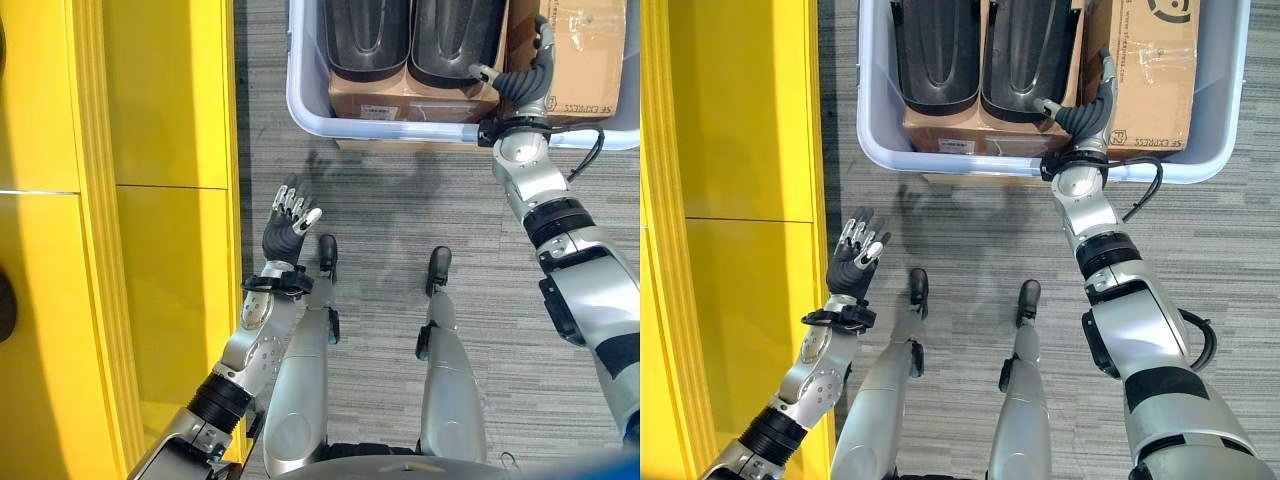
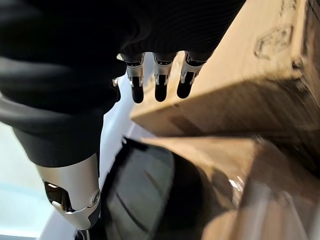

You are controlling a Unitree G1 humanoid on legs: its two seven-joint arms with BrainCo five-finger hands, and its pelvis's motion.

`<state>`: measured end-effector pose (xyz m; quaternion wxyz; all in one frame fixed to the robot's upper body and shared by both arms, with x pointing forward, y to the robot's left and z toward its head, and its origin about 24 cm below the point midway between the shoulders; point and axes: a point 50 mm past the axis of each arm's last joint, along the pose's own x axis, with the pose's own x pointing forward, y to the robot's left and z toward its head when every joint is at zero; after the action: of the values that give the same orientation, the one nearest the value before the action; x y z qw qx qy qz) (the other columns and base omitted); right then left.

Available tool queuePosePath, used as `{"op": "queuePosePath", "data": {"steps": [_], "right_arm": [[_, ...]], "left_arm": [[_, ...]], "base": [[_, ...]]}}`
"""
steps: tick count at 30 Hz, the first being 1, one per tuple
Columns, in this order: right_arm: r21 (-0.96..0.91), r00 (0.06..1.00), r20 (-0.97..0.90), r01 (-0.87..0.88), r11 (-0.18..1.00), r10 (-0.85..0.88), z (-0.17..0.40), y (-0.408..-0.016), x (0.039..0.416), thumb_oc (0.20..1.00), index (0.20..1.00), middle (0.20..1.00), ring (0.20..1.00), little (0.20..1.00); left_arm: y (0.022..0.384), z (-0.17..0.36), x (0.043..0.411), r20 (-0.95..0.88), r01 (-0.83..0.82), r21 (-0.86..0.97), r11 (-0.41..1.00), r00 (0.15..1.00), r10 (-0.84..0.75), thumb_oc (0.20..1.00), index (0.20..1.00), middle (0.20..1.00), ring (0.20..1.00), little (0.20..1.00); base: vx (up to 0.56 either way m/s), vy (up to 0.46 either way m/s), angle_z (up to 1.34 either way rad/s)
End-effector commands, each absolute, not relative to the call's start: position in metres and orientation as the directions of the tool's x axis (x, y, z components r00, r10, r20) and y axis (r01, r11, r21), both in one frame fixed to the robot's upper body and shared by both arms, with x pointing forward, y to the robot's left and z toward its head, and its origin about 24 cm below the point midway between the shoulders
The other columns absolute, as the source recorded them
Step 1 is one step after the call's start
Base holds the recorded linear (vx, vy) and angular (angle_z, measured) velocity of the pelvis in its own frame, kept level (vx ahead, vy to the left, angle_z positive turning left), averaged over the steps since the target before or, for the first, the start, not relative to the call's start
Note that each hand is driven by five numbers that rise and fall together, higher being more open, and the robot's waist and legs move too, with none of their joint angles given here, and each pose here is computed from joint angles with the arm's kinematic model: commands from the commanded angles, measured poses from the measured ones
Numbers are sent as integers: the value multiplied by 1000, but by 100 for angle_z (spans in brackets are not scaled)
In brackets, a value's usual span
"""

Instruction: Move parts from the plastic box to the shelf.

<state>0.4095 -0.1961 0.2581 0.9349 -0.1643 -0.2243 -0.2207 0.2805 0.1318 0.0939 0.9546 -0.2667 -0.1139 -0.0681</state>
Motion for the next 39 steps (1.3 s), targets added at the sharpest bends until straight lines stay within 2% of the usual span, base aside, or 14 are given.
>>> {"op": "queuePosePath", "data": {"steps": [1, 6, 17, 39], "right_arm": [[-173, 733, 616, 482, 859, -288, 304, -191, 404, 1000, 1000, 1000, 1000, 1000], [-204, 729, 639, 467, 861, -244, 304, -180, 403, 1000, 1000, 1000, 1000, 1000], [-166, 714, 577, 578, 799, -397, 315, -220, 406, 1000, 1000, 1000, 1000, 1000], [-166, 704, 560, 612, 773, -437, 333, -236, 404, 1000, 1000, 1000, 1000, 1000]], "left_arm": [[137, 107, 272, 335, 242, -448, 860, 938, -89, 1000, 1000, 1000, 1000, 1000], [138, 107, 273, 336, 230, -448, 864, 939, -76, 1000, 1000, 1000, 1000, 1000], [136, 108, 272, 339, 252, -439, 862, 935, -101, 1000, 1000, 1000, 1000, 1000], [130, 109, 271, 346, 298, -419, 858, 926, -152, 1000, 1000, 1000, 1000, 1000]], "base": [[0, 0, 0], [0, 0, 0], [1, -1, 1], [0, 0, 0]]}}
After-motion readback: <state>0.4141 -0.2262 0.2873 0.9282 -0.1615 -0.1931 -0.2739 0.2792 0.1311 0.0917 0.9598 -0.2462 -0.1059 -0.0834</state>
